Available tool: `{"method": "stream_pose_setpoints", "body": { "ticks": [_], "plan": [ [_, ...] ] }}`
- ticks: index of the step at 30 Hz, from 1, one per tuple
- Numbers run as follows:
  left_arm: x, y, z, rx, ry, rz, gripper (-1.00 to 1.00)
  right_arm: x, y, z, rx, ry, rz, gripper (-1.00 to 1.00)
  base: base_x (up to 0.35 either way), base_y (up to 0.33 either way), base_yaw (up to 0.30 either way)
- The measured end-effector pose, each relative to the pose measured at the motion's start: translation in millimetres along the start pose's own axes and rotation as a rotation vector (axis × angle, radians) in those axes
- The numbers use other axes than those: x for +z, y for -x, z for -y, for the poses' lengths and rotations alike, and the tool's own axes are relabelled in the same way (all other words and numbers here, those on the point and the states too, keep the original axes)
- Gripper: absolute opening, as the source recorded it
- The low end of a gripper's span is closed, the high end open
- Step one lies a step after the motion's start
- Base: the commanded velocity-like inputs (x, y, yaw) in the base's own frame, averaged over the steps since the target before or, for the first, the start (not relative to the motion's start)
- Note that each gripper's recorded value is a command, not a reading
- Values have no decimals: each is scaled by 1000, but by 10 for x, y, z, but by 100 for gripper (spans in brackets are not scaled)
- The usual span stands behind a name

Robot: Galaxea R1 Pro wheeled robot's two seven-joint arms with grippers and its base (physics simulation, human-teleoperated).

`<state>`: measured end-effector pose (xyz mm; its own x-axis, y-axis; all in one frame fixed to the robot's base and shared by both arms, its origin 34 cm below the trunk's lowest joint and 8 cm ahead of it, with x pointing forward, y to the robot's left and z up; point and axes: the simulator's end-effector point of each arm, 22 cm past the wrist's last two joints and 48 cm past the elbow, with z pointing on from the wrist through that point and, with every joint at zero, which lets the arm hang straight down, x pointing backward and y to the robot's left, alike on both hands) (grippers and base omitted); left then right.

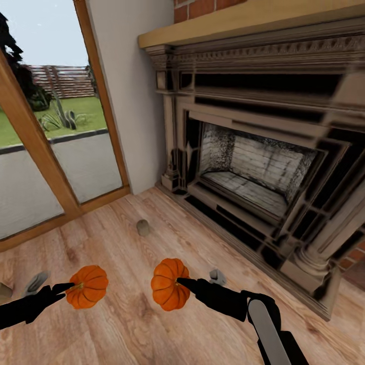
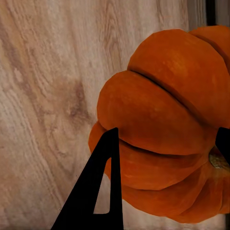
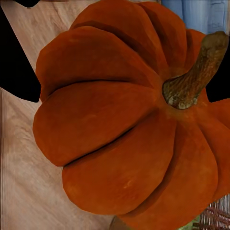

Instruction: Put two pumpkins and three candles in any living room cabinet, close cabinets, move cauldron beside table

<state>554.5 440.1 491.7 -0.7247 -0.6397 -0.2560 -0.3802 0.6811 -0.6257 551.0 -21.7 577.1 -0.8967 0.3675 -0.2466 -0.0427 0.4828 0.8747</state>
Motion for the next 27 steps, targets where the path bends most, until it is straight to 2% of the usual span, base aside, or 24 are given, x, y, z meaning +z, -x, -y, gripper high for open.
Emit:
{"method": "stream_pose_setpoints", "body": {
  "ticks": [27],
  "plan": [
    [-370, 236, 437, 3, -7, 3, -100, -181, 214, -459, 12, -5, -6, -100, -13, 0, -281]
  ]
}}
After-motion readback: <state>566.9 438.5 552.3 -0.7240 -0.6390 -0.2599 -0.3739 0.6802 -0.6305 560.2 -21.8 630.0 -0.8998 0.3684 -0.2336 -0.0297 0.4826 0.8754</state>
